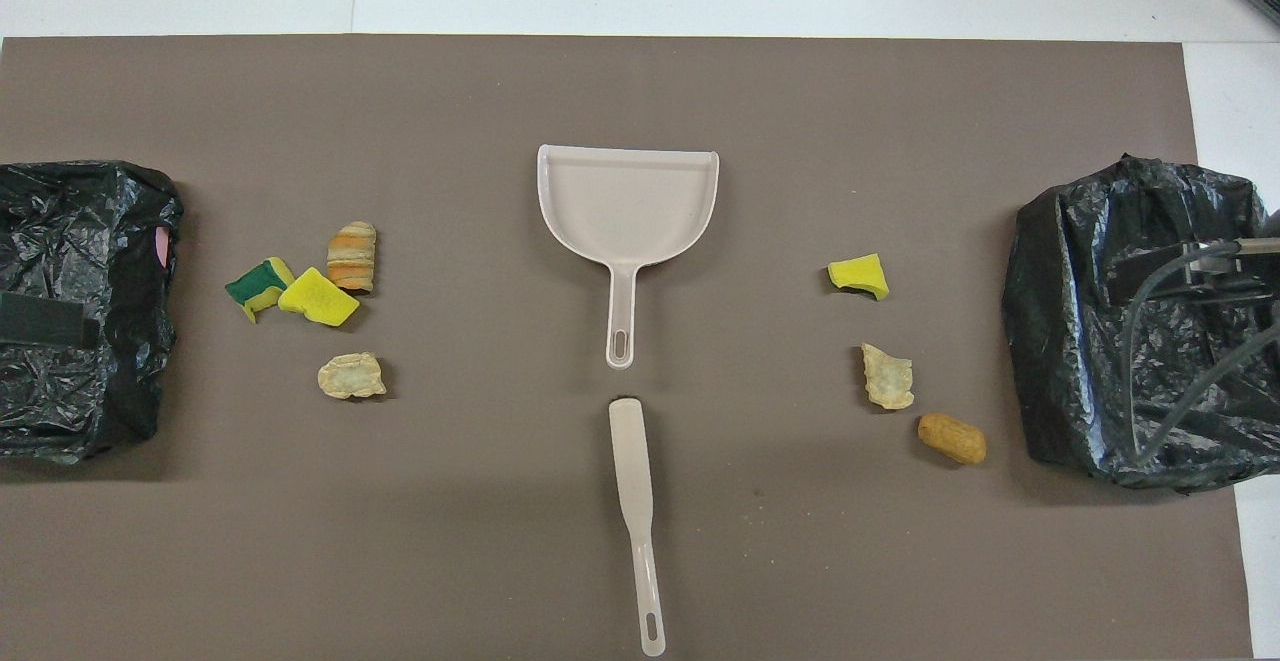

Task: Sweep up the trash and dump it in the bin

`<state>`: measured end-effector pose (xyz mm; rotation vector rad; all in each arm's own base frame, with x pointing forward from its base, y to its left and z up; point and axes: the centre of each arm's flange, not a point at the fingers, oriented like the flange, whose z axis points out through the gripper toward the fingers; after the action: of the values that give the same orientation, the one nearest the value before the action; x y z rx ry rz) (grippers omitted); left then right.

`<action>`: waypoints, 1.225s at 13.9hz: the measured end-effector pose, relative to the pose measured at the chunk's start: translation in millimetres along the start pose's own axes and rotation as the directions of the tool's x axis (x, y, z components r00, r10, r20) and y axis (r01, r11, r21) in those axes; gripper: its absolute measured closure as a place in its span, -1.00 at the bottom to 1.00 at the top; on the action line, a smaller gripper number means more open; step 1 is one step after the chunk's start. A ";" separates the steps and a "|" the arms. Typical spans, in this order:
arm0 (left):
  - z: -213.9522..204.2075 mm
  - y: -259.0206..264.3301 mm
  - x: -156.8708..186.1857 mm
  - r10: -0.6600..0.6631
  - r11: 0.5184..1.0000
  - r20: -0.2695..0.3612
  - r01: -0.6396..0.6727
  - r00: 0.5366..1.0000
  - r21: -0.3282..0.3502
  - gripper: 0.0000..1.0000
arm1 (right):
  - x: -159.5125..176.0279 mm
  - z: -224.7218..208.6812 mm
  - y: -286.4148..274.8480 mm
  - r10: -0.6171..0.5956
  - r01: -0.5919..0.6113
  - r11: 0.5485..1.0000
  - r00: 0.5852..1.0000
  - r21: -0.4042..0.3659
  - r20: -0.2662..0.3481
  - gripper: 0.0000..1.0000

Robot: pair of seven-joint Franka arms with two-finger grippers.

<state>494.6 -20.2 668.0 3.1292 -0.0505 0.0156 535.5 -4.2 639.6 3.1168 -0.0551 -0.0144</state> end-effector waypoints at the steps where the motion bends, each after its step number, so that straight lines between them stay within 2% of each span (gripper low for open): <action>1: 0.2 0.0 -0.4 0.000 1.000 0.000 0.000 1.000 0.000 -1.00 | 0.0 0.0 -0.1 0.000 0.000 1.000 1.000 0.001 0.000 -1.00; 17: 3.6 0.1 -1.8 0.000 1.000 0.007 0.000 1.000 0.000 -1.00 | -2.3 0.2 -1.8 -0.002 0.002 1.000 1.000 0.006 0.002 -1.00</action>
<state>492.8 -20.2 664.4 3.1295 -0.0501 0.0040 533.3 -2.3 639.3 3.1230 -0.0516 -0.0169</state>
